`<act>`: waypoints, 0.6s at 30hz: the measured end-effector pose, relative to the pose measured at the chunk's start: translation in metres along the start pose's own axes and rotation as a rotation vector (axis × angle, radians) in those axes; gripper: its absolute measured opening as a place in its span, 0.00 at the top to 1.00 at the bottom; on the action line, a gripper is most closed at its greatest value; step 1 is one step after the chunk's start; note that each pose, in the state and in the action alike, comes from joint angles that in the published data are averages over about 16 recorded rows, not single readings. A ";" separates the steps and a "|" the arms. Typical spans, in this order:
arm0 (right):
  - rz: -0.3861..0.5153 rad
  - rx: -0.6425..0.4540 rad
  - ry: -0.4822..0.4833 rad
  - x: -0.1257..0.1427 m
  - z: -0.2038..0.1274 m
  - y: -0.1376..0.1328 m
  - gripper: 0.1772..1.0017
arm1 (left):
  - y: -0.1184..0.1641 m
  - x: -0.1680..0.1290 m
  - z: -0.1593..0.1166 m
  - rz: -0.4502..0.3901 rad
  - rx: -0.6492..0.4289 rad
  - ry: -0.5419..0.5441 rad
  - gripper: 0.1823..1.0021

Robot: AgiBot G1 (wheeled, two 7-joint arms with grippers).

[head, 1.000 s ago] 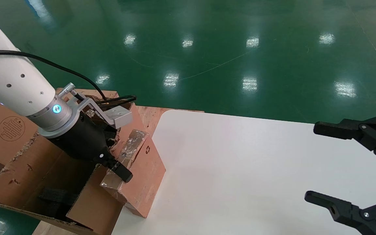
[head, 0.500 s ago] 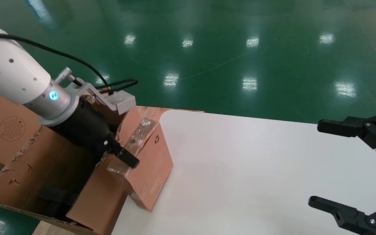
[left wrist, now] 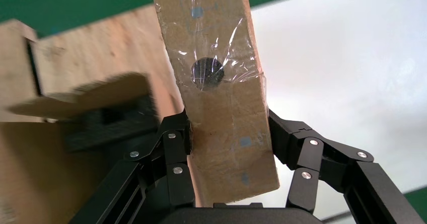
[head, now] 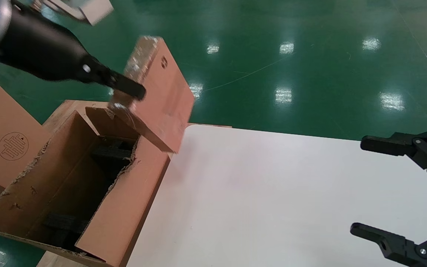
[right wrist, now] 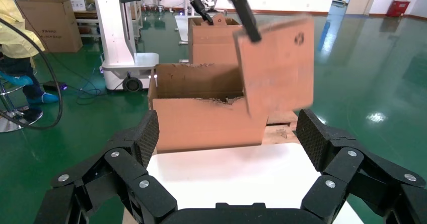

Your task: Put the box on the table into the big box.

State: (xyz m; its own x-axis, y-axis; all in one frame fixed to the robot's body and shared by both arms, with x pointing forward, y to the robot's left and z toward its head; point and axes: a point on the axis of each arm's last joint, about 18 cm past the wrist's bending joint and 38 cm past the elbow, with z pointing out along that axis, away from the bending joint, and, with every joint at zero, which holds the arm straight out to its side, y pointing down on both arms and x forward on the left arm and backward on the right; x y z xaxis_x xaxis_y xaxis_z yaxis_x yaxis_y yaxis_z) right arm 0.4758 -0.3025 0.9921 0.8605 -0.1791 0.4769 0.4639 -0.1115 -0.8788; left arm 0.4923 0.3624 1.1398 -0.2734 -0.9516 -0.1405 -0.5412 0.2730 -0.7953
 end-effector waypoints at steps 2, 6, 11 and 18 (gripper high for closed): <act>0.000 0.000 0.000 0.000 0.000 0.000 0.00 | -0.002 -0.005 -0.014 -0.007 0.018 -0.017 0.64; 0.000 0.000 0.000 0.000 0.000 0.000 0.00 | -0.003 -0.018 -0.038 -0.019 0.041 -0.058 0.65; 0.000 0.000 0.000 0.000 0.000 0.000 0.00 | 0.000 -0.034 -0.060 -0.034 0.052 -0.106 0.65; 0.000 0.000 0.000 0.000 0.000 0.000 0.00 | 0.010 -0.058 -0.078 -0.058 0.048 -0.160 0.66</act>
State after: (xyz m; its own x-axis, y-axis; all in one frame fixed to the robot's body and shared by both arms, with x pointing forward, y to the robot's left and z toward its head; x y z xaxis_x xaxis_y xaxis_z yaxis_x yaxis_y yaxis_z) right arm 0.4758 -0.3025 0.9921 0.8605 -0.1791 0.4769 0.4639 -0.1115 -0.8788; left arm 0.4407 0.4311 1.1857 -0.1112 -0.9769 -0.1824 -0.5129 0.2136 -0.8314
